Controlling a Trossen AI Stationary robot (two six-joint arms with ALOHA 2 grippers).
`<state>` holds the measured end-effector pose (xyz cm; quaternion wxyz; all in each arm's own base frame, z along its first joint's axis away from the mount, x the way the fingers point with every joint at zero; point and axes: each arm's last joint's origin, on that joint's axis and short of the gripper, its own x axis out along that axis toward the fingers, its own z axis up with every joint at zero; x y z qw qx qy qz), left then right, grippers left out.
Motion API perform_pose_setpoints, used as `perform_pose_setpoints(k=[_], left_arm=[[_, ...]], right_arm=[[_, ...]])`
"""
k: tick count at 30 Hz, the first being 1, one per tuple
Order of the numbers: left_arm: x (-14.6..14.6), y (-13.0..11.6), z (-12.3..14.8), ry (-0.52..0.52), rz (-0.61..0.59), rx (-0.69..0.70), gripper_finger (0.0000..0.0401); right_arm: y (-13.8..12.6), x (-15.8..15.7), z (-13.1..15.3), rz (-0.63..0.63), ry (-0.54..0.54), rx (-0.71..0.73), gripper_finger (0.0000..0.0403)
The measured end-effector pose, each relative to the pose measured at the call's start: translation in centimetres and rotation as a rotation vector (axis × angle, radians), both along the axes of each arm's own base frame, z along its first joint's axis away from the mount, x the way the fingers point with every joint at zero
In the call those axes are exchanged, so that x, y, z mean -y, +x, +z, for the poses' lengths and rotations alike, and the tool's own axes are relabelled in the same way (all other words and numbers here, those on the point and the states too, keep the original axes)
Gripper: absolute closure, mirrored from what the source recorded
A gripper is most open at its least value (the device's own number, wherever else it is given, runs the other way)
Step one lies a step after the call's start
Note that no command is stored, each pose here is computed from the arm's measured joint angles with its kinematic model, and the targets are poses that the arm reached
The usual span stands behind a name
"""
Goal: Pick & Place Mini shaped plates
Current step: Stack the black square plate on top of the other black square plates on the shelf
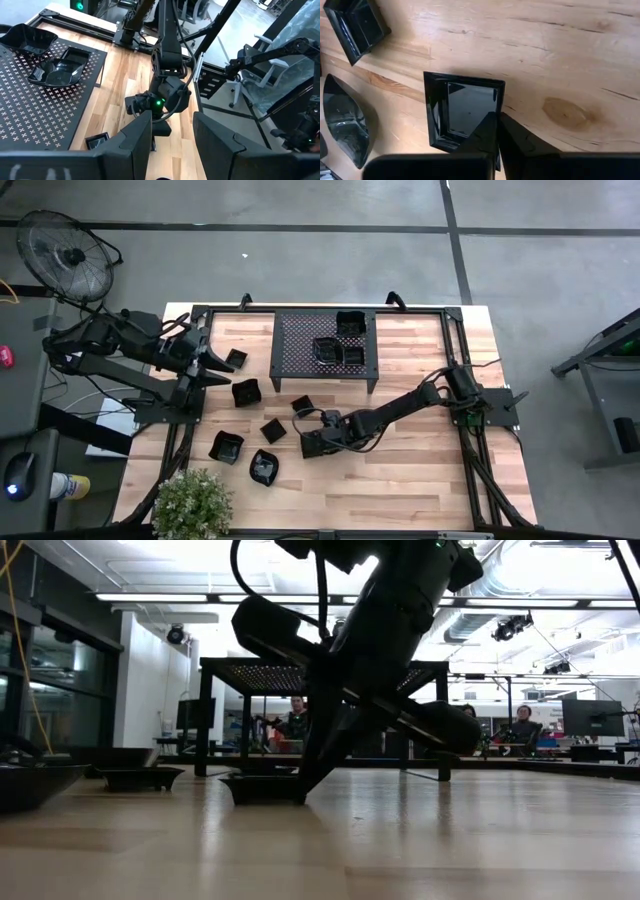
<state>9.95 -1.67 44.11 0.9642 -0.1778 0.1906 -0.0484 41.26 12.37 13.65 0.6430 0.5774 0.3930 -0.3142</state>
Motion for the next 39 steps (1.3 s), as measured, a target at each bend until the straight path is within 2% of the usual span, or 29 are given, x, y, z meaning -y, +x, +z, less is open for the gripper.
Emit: perform_pose_setpoints(k=[5,11,19,27,33,39], left_arm=[[0.0,0.0,0.0,0.0,0.0,0.0,0.0259],[0.0,0.0,0.0,0.0,0.0,-0.001,0.0259],[0.0,0.0,0.0,0.0,0.0,0.0,0.0259],[0.0,0.0,0.0,0.0,0.0,0.0,0.0259],[0.0,0.0,0.0,-0.001,0.0,0.001,0.0259],[0.0,0.0,0.0,-0.001,0.0,0.001,0.0259]], right_arm=[[-0.2,-0.2,1.1,0.045,0.022,0.011,0.0401],[-1.7,-0.5,5.1,0.085,0.017,0.052,0.0402],[-5.8,0.7,12.3,0.065,-0.068,0.088,0.0402],[-10.7,3.7,17.4,0.027,-0.136,0.048,0.0402],[-13.2,6.3,19.8,-0.009,-0.173,0.046,0.0403],[-13.9,8.7,20.4,-0.018,-0.198,0.024,0.0403]])
